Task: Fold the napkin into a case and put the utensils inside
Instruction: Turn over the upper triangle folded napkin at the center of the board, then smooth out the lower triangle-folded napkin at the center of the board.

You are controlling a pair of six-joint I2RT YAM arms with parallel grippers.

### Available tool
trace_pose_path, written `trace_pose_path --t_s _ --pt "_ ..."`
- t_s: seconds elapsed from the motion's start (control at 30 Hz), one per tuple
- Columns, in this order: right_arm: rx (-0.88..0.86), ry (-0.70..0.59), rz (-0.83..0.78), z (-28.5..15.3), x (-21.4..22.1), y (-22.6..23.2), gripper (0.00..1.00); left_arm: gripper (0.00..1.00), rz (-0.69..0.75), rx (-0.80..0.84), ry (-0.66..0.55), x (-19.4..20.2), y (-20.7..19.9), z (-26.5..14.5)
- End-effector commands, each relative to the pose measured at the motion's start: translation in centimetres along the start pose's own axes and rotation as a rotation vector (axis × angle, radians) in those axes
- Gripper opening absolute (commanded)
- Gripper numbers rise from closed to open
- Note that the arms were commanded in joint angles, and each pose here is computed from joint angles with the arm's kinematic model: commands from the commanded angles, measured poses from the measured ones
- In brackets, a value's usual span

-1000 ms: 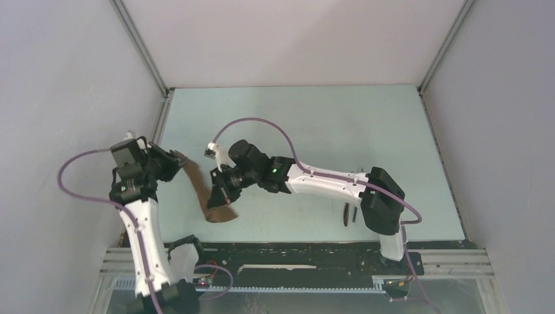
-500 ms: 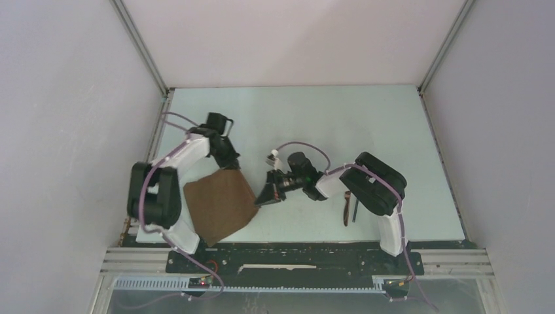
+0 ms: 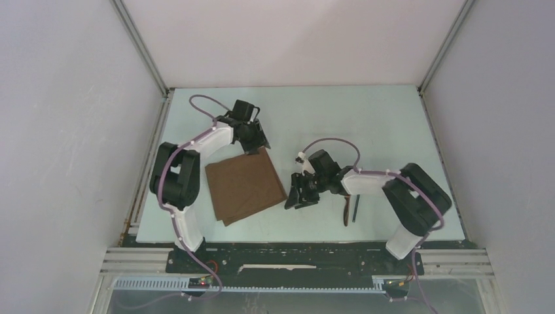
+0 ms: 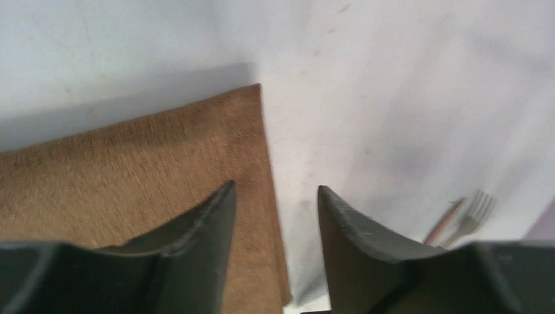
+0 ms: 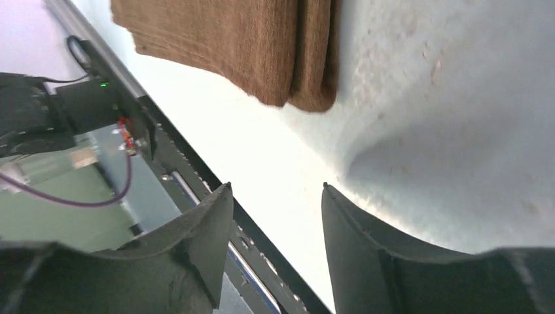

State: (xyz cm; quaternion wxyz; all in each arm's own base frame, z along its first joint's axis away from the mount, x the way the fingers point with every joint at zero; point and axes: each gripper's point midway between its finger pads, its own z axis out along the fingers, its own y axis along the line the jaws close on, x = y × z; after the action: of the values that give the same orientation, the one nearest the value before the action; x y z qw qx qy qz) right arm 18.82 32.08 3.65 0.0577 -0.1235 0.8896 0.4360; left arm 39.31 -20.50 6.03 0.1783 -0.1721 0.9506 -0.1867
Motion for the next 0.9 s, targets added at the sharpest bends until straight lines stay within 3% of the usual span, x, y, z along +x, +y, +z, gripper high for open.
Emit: trace_pose_path --t_s 0.0,0.13,0.23,0.37,0.5,0.67,0.87 --pt "0.324 -0.016 -0.078 -2.6 0.8 -1.6 0.61 0.6 0.11 0.181 -0.184 -3.0 -4.2 -8.4" --pt "0.505 -0.079 -0.139 -2.2 -1.2 -1.2 0.61 0.65 0.188 0.183 -0.174 -0.4 -2.7 -12.9" --pt "0.537 -0.062 -0.151 -1.0 -2.5 -0.8 0.51 0.67 0.193 0.138 -0.209 1.3 0.1 -15.1" --pt "0.532 -0.064 -0.168 0.1 -3.8 0.0 0.42 0.69 0.166 0.123 -0.199 4.4 3.6 -15.7" --pt "0.546 -0.037 -0.165 1.0 -4.4 -0.3 0.4 0.68 0.138 0.12 -0.164 7.0 5.7 -15.4" --pt "0.56 -0.035 -0.174 1.3 -4.8 -0.4 0.34 0.69 0.134 0.111 -0.18 7.8 6.9 -15.6" --pt "0.595 -0.053 -0.213 0.4 -5.0 1.0 0.41 0.68 0.134 0.118 -0.16 8.0 7.0 -15.3"
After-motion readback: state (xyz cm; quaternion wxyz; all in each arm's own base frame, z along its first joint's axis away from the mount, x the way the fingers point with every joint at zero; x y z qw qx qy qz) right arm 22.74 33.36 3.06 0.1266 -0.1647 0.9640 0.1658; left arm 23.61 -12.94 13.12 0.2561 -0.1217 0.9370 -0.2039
